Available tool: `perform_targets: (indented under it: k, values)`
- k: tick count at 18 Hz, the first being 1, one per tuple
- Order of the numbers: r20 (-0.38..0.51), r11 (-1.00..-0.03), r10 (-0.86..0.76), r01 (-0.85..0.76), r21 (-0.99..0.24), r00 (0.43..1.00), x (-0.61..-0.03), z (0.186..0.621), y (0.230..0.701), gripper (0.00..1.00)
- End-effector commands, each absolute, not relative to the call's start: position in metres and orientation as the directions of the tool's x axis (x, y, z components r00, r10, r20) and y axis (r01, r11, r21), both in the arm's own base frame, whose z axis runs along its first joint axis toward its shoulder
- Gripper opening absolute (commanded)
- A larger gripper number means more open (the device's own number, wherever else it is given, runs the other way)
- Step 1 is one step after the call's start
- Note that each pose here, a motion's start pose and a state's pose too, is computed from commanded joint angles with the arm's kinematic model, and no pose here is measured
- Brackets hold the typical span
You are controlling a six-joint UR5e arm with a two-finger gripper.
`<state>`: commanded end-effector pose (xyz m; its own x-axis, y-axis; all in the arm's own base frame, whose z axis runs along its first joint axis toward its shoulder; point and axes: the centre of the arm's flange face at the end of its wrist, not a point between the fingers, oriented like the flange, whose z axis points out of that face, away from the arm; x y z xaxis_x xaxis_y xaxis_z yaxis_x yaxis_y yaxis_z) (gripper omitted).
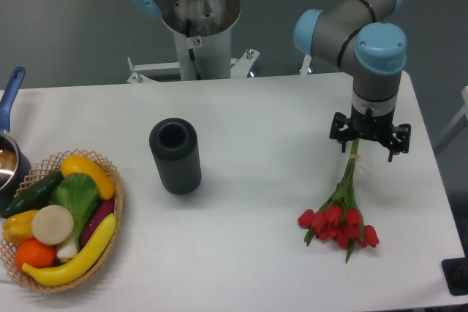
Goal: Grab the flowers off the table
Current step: 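Lower the open gripper onto the green tulip stems, then close the gripper around the tulip stems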
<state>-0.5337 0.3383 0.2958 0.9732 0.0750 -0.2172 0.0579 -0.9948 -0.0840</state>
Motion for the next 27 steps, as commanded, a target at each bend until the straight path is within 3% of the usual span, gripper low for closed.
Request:
perform_targets:
  k: [8, 15, 24, 25, 27]
  values:
    - [-0.211, -0.993, 0.085, 0.067, -0.093, 0.974, -0.53, 0.286, 0.336, 1.0]
    - [-0.199, -0.994, 0.085, 0.07, -0.084, 0.976, -0.525, 0.246, 0.326, 1.0]
    - [-0.142, -0.998, -0.038, -0.044, -0.038, 0.989, -0.535, 0.197, 0.333, 1.0]
    - [-0.14, -0.998, -0.039, -0.045, -0.038, 0.989, -0.535, 0.196, 0.334, 0.99]
    - [-0.136, -0.998, -0.038, -0.044, -0.038, 0.99, -0.536, 0.193, 0.335, 0.8]
